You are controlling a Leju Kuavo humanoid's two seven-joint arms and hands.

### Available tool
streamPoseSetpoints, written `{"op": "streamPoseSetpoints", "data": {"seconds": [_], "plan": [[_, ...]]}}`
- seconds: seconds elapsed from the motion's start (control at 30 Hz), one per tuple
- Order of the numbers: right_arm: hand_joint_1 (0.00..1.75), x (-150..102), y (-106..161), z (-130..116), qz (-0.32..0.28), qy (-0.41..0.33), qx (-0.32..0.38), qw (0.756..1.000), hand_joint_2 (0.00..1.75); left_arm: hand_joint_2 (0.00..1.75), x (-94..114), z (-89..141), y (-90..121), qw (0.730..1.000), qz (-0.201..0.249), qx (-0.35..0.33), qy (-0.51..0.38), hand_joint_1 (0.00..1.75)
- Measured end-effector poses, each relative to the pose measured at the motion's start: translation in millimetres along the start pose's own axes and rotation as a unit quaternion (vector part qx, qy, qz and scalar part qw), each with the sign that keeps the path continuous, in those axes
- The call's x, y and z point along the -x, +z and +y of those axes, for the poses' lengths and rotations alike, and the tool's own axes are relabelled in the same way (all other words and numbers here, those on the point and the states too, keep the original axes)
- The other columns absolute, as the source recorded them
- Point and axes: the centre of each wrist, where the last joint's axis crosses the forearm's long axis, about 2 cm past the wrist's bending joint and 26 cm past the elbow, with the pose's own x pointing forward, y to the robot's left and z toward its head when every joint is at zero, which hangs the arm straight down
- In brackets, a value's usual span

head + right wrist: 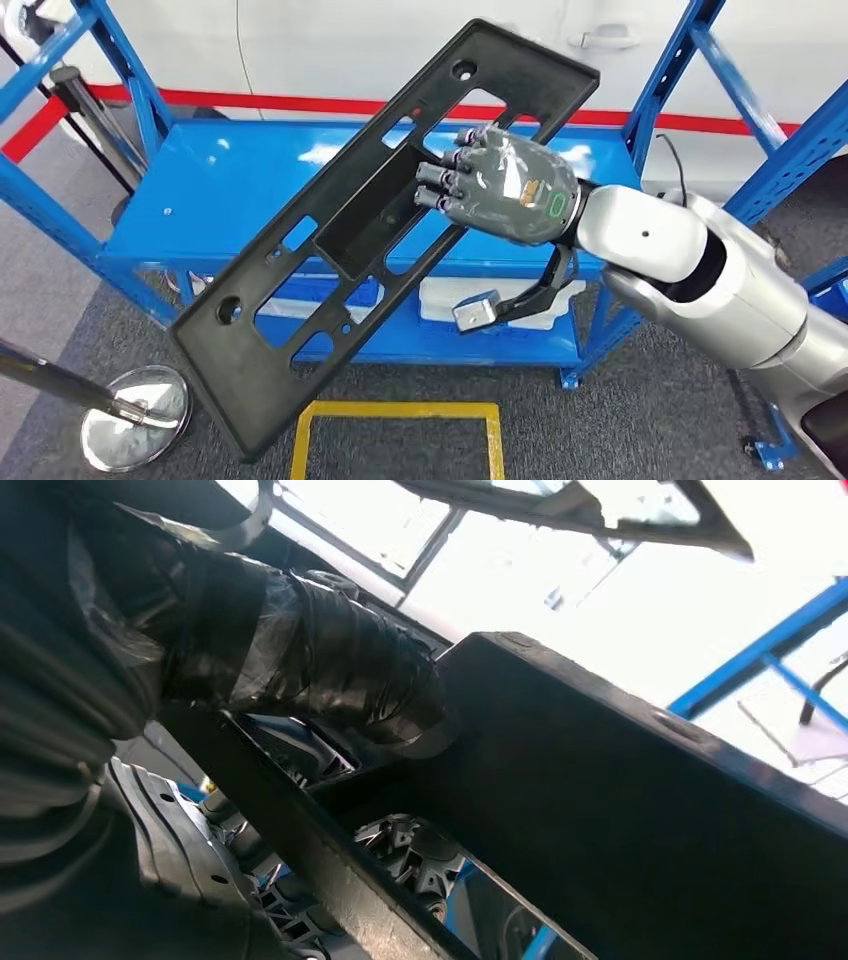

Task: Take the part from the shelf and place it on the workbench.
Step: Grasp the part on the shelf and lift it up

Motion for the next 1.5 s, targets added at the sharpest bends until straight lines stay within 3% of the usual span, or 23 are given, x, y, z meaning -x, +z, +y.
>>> {"op": "streamPoseSetpoints", "data": {"seconds": [1.5], "plan": [[1.75, 3.4, 0.5, -2.4, -0.014, -0.012, -0.023, 1.000, 1.75, 1.75, 0.0, -1.0, -0.1, 1.000, 0.003, -0.002, 0.004, 0.00]]}}
